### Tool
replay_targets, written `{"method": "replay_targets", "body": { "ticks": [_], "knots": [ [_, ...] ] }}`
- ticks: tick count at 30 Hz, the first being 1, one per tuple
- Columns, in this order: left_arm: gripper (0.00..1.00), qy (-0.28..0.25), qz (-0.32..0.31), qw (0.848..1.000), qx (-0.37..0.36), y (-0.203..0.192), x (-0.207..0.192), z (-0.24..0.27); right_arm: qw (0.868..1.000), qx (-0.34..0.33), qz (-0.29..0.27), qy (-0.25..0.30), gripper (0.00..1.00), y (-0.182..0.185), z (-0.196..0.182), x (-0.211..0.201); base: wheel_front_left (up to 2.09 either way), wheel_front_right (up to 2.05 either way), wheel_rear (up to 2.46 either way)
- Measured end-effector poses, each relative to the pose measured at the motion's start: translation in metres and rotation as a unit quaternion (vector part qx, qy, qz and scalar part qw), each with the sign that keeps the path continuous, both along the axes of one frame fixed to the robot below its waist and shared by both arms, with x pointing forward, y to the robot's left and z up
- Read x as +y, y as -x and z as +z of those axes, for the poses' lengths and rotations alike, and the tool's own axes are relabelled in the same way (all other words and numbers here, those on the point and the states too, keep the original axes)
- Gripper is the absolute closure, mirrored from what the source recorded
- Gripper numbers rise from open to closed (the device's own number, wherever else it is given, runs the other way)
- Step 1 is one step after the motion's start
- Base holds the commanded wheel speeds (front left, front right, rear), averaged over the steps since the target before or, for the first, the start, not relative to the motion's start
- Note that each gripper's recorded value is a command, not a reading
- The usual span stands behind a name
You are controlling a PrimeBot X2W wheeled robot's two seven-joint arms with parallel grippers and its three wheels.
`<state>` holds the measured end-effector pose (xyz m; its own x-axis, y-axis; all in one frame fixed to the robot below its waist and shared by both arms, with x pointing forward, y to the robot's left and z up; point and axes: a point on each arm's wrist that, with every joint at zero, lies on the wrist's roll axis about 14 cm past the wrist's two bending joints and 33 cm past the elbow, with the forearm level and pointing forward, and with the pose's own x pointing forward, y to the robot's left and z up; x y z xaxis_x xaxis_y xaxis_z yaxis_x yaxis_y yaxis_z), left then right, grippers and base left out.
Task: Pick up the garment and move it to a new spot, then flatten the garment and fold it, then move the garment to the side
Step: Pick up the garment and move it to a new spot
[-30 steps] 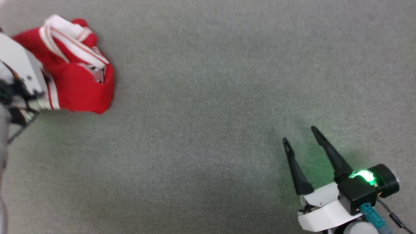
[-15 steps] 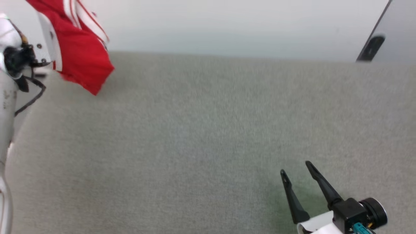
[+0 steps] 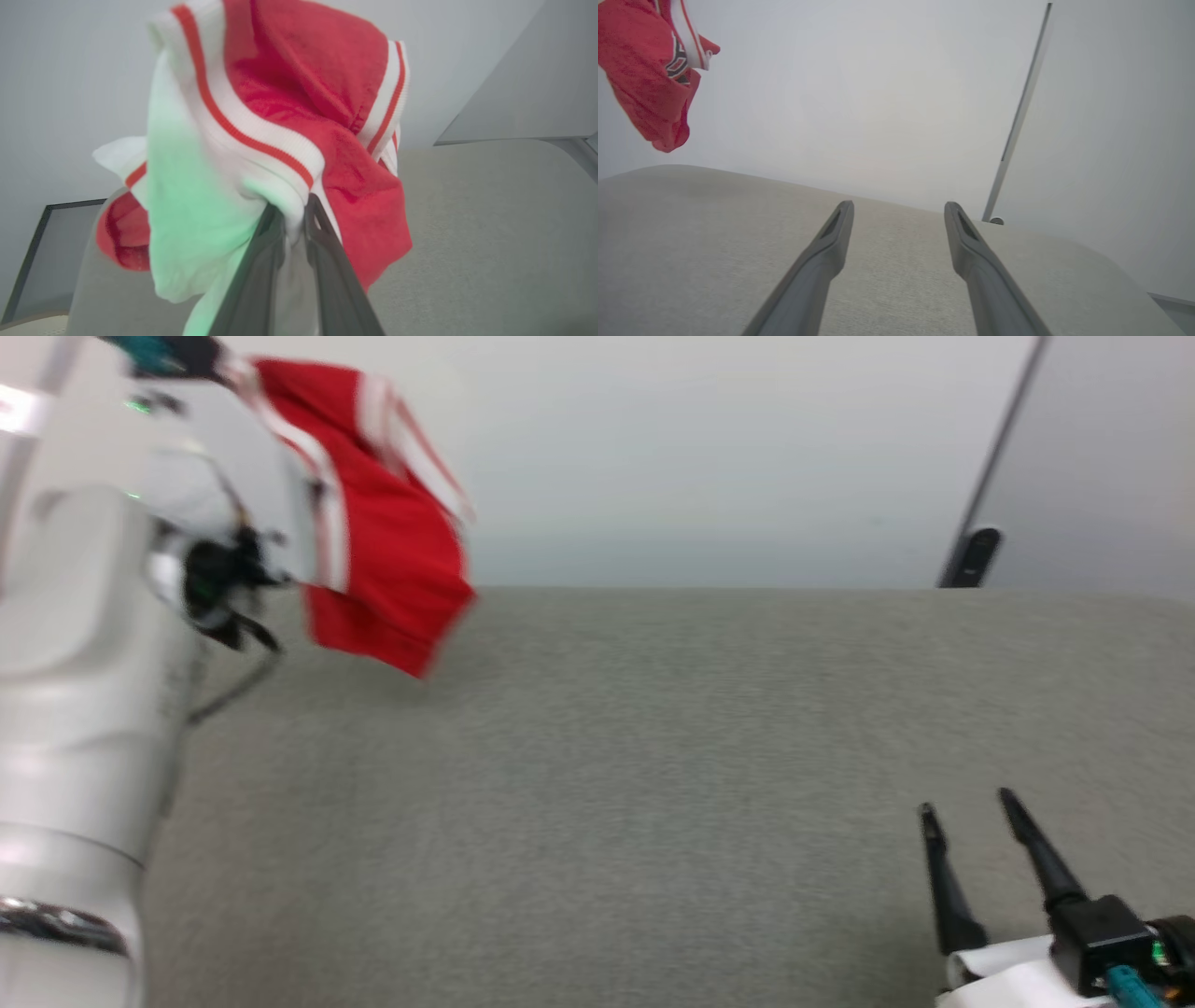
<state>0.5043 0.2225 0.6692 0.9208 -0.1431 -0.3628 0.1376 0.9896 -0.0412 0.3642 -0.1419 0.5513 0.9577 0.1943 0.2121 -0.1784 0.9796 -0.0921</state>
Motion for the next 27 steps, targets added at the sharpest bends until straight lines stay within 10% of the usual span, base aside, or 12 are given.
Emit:
{"method": "replay_targets", "body": {
  "ticks": [17,27],
  "knots": [
    [1.0,0.004,-0.256,0.96,0.113,0.02,-0.228,-0.089,0.973,0.013,-0.229,0.026,0.0,0.062,-0.007,-0.147,0.0,0.0,0.0],
    [1.0,-0.001,-0.32,0.913,0.255,0.06,-0.263,-0.189,0.967,0.042,-0.251,0.015,0.0,0.06,-0.022,-0.159,0.0,0.0,0.0]
  ]
}}
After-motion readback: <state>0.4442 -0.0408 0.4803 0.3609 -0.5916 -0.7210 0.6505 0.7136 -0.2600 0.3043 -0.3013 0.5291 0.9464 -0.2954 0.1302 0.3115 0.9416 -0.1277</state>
